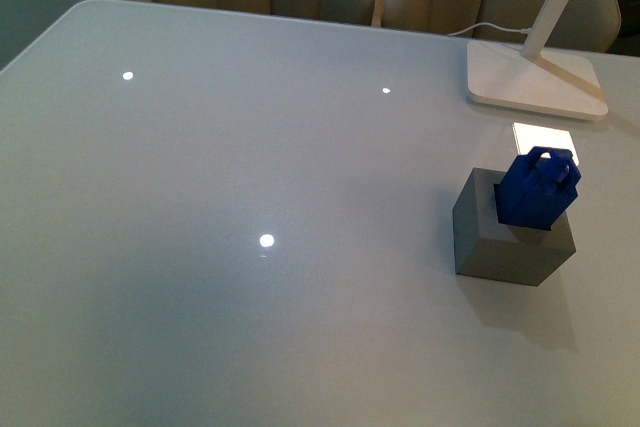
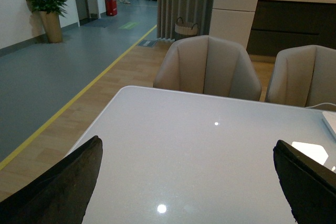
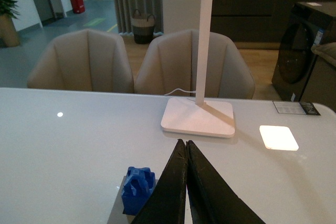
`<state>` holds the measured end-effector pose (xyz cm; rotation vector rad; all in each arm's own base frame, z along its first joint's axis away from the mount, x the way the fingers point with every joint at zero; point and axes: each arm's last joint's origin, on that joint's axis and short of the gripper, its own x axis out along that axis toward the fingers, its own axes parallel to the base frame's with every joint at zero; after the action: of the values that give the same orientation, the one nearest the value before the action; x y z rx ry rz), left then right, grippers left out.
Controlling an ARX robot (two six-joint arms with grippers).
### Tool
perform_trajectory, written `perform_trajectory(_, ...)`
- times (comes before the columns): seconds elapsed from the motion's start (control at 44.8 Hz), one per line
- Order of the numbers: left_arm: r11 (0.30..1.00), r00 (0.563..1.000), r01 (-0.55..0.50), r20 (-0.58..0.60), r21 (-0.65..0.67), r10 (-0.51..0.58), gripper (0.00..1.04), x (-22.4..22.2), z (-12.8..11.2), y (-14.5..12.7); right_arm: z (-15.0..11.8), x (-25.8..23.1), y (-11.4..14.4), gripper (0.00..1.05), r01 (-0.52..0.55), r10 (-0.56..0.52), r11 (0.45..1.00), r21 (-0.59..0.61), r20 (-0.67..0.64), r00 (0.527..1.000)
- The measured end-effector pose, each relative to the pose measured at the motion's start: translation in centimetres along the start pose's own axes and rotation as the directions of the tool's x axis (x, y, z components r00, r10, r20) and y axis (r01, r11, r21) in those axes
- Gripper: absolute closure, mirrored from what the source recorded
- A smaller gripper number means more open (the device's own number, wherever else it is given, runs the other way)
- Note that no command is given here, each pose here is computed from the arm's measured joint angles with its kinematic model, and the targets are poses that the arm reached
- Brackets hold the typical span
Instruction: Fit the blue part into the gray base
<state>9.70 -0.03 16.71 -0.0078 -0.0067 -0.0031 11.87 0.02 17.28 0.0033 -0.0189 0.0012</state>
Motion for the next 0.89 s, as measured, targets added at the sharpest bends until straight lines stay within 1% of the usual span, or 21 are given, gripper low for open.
perform_trajectory(0.536, 1.0, 1.0, 0.0, 0.0, 0.0, 0.0, 0.07, 0.0, 0.0, 0.0, 0.0, -1.1, 0.0, 1.03, 0.0, 0.0, 1.0, 0.0, 0.0, 1.0)
perform_trajectory(0.58, 1.0, 1.0, 0.0, 0.0, 0.0, 0.0, 0.07, 0.0, 0.0, 0.0, -0.4, -1.6, 0.0, 1.03, -0.001, 0.001, 1.0, 0.0, -0.032, 0.999)
perform_trajectory(0.67, 1.0, 1.0, 0.0, 0.0, 0.0, 0.0, 0.07, 0.0, 0.0, 0.0, -0.3, -2.1, 0.0, 1.03, 0.0, 0.0, 1.0, 0.0, -0.006, 1.0)
perform_trajectory(0.893, 1.0, 1.0, 0.0, 0.0, 0.0, 0.0, 0.07, 0.0, 0.0, 0.0, -0.3, -2.2, 0.0, 1.03, 0.0, 0.0, 1.0, 0.0, -0.005, 1.0)
